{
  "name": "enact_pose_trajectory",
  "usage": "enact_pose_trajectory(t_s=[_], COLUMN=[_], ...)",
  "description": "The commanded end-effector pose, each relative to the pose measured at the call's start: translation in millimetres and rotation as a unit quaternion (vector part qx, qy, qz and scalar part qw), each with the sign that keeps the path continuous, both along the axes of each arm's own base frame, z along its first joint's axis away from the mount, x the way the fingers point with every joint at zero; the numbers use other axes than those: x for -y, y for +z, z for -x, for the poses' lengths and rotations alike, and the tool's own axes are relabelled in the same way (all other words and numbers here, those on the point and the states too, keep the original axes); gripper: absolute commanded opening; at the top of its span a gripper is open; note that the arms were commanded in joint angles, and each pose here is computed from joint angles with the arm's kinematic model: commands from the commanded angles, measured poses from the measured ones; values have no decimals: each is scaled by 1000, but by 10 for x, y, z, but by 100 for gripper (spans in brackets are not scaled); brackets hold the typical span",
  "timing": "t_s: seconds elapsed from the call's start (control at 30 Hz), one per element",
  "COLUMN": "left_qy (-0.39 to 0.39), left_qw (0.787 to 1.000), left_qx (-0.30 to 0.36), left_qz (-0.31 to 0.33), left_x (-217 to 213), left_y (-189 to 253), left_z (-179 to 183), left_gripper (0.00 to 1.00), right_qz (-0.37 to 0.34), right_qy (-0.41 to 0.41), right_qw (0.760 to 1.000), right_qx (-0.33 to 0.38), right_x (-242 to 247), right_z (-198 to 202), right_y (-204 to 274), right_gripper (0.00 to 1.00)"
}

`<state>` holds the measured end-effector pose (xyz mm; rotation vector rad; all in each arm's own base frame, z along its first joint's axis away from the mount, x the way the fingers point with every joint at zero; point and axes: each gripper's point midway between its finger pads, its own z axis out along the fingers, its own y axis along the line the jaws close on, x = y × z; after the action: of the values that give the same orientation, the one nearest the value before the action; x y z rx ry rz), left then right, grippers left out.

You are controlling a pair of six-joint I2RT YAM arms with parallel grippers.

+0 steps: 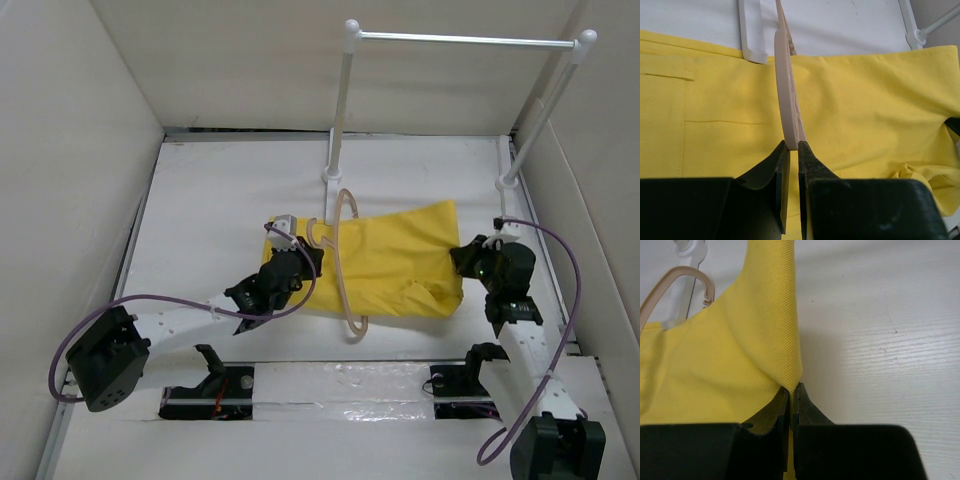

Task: Place the trousers on the hanger
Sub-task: Place the trousers on the hanger, then place the hanger at the clothesline.

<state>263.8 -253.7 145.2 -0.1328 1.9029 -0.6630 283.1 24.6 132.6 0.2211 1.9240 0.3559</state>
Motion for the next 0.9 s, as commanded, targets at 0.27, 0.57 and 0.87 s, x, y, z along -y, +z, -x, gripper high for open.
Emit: enact_pose_trajectory(t_s=[0.27,0.57,0.87], left_qy=[-32,-79,-81], left_qw=[998,991,988], left_qx=[50,102,121], left_qz=[7,46,60], left_x=[206,540,594], left_y=[502,1421,1705], left_z=[42,245,218], left_gripper=[0,0,0], right_qz=[4,-16,-181], right_qy=[20,113,264], right_qw=[998,987,939], right_qx=[55,112,123], right_x=[-29,-565,-2010], right_z=[-104,-50,552], right_y=[229,953,1211], right_gripper=[31,74,75])
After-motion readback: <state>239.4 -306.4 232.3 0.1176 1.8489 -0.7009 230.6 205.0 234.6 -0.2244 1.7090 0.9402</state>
